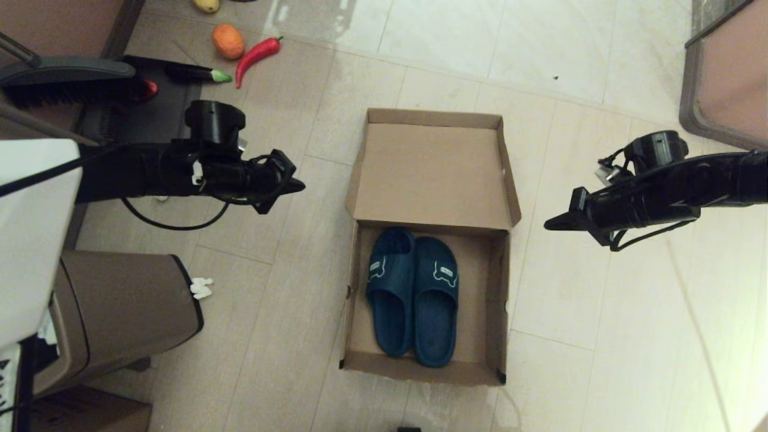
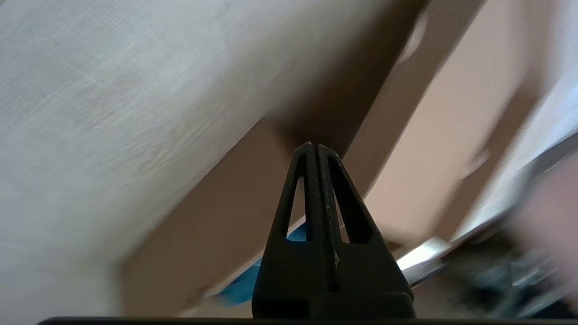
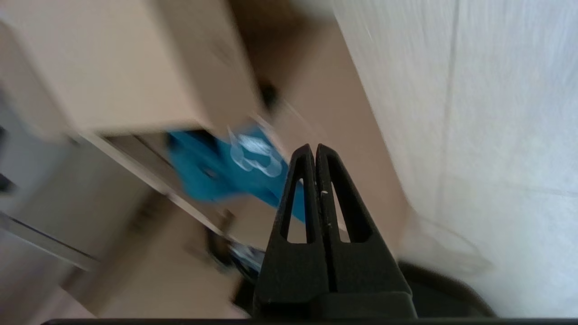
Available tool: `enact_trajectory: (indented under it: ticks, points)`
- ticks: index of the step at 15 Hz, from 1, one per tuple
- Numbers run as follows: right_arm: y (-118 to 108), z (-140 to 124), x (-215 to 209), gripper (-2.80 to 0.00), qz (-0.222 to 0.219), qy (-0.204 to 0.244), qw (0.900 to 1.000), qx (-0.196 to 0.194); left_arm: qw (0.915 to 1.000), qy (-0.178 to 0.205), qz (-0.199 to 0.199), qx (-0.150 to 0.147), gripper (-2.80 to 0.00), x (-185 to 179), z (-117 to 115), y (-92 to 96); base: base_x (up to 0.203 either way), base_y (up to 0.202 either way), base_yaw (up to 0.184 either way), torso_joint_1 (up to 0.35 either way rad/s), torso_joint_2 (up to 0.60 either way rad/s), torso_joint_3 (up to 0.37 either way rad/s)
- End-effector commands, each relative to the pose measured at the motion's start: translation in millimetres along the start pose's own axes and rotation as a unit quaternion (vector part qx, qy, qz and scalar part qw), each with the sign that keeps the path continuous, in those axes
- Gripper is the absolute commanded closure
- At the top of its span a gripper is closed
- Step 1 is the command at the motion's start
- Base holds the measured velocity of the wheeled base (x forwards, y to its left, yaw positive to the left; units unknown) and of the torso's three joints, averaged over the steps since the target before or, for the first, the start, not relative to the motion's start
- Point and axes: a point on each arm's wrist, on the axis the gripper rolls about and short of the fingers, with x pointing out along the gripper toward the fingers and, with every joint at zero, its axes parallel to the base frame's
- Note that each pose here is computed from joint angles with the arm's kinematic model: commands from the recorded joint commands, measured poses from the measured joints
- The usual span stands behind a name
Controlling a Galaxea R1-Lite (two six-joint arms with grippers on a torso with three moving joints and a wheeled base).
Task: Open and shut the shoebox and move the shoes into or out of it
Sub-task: Close the shoe box
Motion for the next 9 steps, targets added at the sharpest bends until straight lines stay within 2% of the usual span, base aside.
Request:
enact_trajectory:
  ticks: [1,3,5,7,8,9]
  points:
    - [7,6,-3,0.0,0.002,-0.001,1.0,0.015,0.9992,0.0,0.001,-0.041,0.0,2,2,3.3,0.0,0.0,0.0,0.0,0.0,0.0]
    - [5,3,-5,0.0,-0.006,0.012,0.999,0.039,0.9974,-0.012,0.015,-0.069,0.0,6,2,8.9,0.0,0.0,0.0,0.0,0.0,0.0]
    - [13,5,-12,0.0,0.001,0.003,0.998,0.067,0.9967,-0.028,0.016,-0.075,0.0,-4,9,5.8,0.0,0.0,0.0,0.0,0.0,0.0]
    - [14,6,-15,0.0,0.001,-0.001,0.997,0.072,0.9974,0.0,0.045,-0.056,0.0,-8,4,9.3,0.0,0.0,0.0,0.0,0.0,0.0]
    - [14,7,-20,0.0,-0.001,-0.006,0.997,0.073,0.9977,0.029,0.045,-0.043,0.0,-13,2,9.4,0.0,0.0,0.0,0.0,0.0,0.0]
    - [15,9,-32,0.0,-0.001,-0.016,0.997,0.071,0.9969,0.072,0.021,-0.025,0.0,-17,1,9.1,0.0,0.0,0.0,0.0,0.0,0.0]
